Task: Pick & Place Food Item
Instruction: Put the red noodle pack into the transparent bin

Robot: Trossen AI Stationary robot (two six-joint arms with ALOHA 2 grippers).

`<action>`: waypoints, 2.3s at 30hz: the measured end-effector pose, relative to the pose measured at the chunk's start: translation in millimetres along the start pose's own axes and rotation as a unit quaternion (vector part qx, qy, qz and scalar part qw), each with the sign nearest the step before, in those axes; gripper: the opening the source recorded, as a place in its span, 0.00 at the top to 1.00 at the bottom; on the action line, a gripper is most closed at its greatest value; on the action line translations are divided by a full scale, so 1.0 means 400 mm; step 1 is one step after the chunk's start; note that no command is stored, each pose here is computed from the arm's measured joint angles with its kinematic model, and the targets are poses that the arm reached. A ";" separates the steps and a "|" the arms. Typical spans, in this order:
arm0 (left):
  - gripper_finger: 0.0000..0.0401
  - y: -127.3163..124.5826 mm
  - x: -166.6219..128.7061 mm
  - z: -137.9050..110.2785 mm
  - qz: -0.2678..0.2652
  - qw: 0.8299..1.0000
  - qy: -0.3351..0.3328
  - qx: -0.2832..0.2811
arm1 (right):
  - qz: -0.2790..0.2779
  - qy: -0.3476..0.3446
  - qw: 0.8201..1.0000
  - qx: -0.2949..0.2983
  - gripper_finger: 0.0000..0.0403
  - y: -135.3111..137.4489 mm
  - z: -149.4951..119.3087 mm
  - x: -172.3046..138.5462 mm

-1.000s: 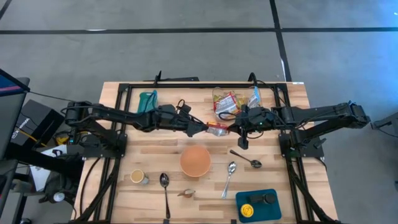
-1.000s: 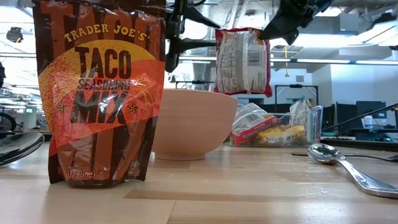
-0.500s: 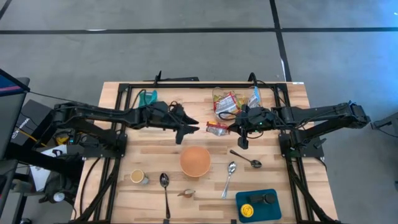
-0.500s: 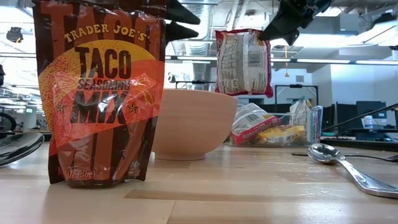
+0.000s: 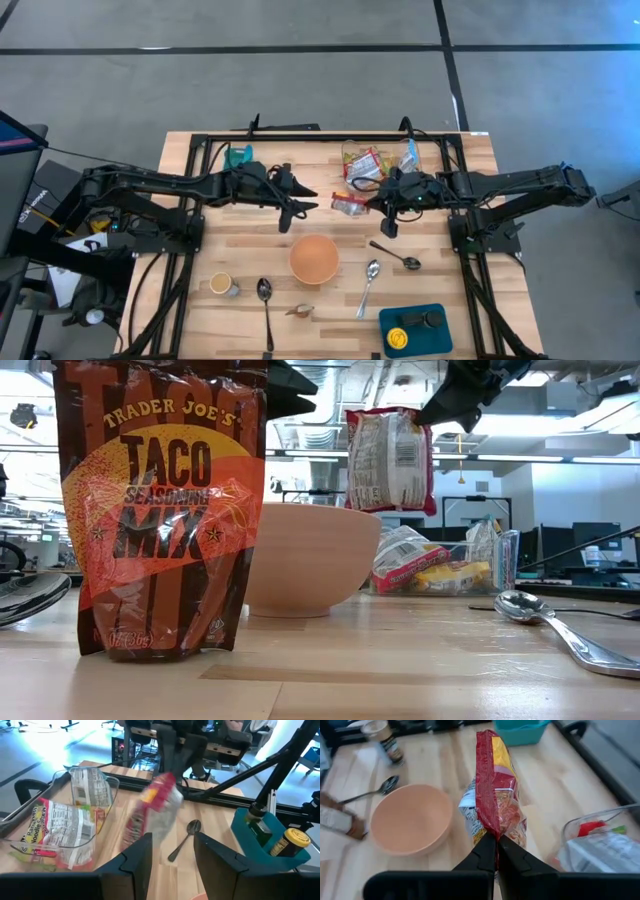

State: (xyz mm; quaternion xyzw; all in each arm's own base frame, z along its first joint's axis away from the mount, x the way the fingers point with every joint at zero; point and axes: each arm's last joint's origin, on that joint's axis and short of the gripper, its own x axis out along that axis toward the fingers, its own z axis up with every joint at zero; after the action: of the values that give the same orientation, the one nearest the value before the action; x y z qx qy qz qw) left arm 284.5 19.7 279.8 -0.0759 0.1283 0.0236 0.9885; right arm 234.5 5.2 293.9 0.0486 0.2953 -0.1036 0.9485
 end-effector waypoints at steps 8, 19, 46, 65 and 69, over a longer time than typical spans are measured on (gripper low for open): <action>0.65 0.000 0.000 0.000 0.000 1.000 0.000 0.000 | -0.095 -0.041 0.993 0.051 1.00 -0.068 0.044 -0.014; 0.65 0.000 0.000 0.002 -0.001 1.000 -0.004 0.000 | -0.196 -0.084 0.971 0.106 1.00 -0.211 0.114 -0.059; 0.65 -0.001 0.001 0.004 -0.002 1.000 -0.008 0.000 | -0.337 0.038 0.906 0.252 1.00 -0.359 0.034 -0.108; 0.65 -0.001 0.001 0.005 -0.002 1.000 -0.011 0.000 | -0.326 0.042 0.897 0.296 1.00 -0.318 0.032 -0.075; 0.65 -0.001 0.001 0.005 -0.002 1.000 -0.011 0.000 | -0.344 0.071 0.890 0.290 1.00 -0.317 0.022 -0.046</action>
State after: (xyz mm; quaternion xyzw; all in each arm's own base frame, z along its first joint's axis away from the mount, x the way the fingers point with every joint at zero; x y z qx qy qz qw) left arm 285.2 19.7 281.6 -0.0758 0.1176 0.0221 0.9899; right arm 195.9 -116.4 307.5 0.2239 0.3165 -0.5010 0.7737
